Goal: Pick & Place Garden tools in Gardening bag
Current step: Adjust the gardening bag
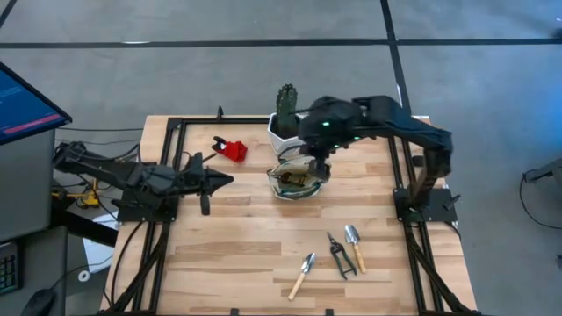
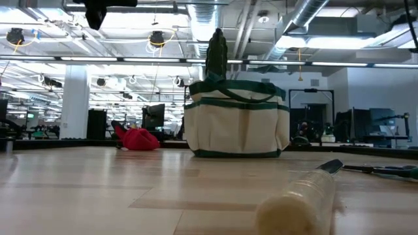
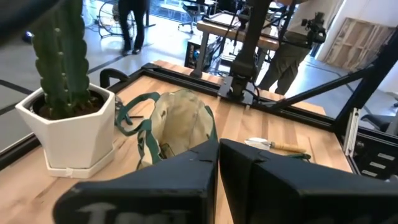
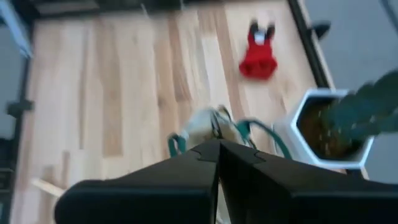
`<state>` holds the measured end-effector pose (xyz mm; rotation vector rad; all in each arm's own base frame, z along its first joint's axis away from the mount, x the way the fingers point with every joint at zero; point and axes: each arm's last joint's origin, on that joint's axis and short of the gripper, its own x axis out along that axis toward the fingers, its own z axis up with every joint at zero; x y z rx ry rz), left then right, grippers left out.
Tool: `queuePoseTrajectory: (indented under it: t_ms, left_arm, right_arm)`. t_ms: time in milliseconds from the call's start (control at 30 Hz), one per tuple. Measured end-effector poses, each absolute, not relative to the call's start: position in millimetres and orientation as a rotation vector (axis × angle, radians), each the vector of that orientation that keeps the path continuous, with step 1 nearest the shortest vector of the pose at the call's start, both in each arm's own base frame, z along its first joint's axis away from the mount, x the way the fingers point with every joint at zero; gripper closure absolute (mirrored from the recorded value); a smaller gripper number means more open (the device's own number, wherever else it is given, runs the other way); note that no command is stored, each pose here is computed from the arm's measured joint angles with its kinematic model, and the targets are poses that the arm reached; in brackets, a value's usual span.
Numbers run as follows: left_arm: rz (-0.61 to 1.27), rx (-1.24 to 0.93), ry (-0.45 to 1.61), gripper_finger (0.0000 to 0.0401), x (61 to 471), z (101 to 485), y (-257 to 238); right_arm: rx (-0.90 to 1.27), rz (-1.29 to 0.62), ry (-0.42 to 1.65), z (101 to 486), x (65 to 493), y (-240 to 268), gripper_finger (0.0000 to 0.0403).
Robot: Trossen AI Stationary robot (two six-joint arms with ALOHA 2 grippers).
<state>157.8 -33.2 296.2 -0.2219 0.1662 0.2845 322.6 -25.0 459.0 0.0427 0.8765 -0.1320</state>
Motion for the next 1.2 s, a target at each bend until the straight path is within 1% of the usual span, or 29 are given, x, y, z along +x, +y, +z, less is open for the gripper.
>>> queuePoseTrajectory:
  t_ms: [133,267,400,533,700,833,1000,1200]
  left_arm:
    - [0.279,-0.228,0.169,0.0398,159.0,296.2,-29.5]
    - [0.268,-0.236,0.169,0.0398,160.1,296.6,-26.6]
    - [0.27,-0.236,0.167,0.0398,160.8,296.8,-24.3]
    - [0.282,-0.237,0.161,0.0398,161.3,297.3,-22.3]
    - [0.284,-0.244,0.14,0.0398,165.5,298.3,-22.4]
    - [0.284,-0.243,0.143,0.0398,179.7,293.7,-25.5]
    - [0.324,-0.246,0.176,0.0398,210.2,276.9,-25.4]
    - [0.445,-0.314,0.252,0.0398,240.9,246.0,-10.5]
  right_arm:
    - [0.031,-0.118,0.779,479.5,303.1,-15.7,0.0403]
    - [0.007,-0.179,0.747,490.7,285.0,-8.9,0.0403]
    - [0.007,-0.211,0.752,488.5,269.8,-1.1,0.0403]
    - [0.001,-0.177,0.719,473.1,257.9,10.2,0.0403]
    - [0.044,-0.146,0.601,434.3,234.5,14.7,0.0403]
    - [0.131,-0.16,0.556,392.3,207.2,10.1,0.0403]
    - [0.285,-0.314,0.599,330.6,175.0,-2.3,0.0403]
    - [0.383,-0.456,0.587,271.0,162.7,-15.1,0.0403]
